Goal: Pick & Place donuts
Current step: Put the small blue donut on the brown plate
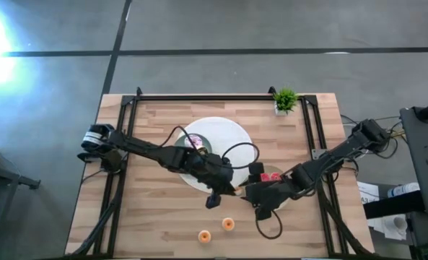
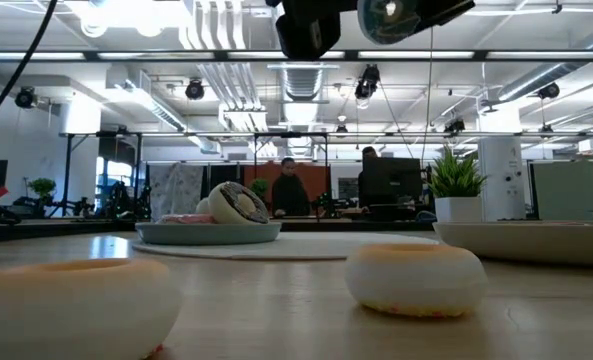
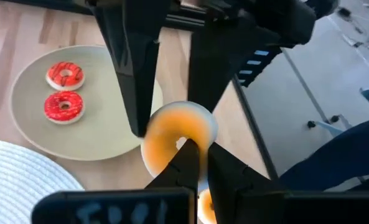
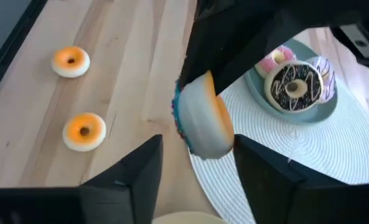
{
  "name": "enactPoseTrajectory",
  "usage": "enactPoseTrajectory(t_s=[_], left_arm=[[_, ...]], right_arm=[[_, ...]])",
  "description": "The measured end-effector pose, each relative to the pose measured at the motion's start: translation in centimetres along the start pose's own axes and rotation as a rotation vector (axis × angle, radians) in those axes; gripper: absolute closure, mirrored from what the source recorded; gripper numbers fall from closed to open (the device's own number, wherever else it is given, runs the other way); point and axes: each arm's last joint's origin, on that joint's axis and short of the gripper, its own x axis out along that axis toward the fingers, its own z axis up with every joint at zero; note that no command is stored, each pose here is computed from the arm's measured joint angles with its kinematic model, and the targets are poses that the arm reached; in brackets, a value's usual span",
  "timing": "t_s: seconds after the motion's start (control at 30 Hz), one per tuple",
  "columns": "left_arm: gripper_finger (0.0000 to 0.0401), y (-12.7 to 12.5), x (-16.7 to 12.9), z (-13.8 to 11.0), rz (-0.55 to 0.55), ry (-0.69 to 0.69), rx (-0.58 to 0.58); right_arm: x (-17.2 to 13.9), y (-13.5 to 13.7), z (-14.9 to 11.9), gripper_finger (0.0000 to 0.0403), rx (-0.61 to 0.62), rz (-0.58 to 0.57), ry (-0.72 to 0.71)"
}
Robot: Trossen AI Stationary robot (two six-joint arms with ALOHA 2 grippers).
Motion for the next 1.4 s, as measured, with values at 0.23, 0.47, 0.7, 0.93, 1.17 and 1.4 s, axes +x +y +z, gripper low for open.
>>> enactPoseTrajectory(t_s=[0.23, 0.47, 0.7, 0.93, 1.17, 1.4], left_arm=[[0.0401, 0.0, 0.2, -0.1, -0.036, 0.014, -0.028], [0.0401, 0.1, 0.4, -0.3, -0.019, 0.018, -0.048], [0.0348, 0.6, 0.4, -0.4, 0.182, -0.02, -0.103], [0.0241, 1.3, 0.0, -1.3, 0.48, 0.013, -0.062], [0.0218, 0.3, 0.0, -2.1, 0.474, 0.072, -0.072], [0.0218, -1.3, 0.2, -3.2, 0.455, 0.135, -0.065]], right_arm=[[-0.1, 0.0, 0.6, 0.0288, -0.016, 0.003, -0.019], [0.0, -0.1, 0.6, 0.0323, 0.014, 0.009, -0.013], [0.1, -0.7, 0.0, 0.0378, 0.176, 0.071, 0.069], [1.3, -2.5, -4.3, 0.0389, 0.482, 0.104, 0.456], [1.9, -2.3, -9.6, 0.0389, 0.699, 0.288, 0.726], [1.4, -3.1, -12.0, 0.0379, 0.897, 0.35, 0.768]])
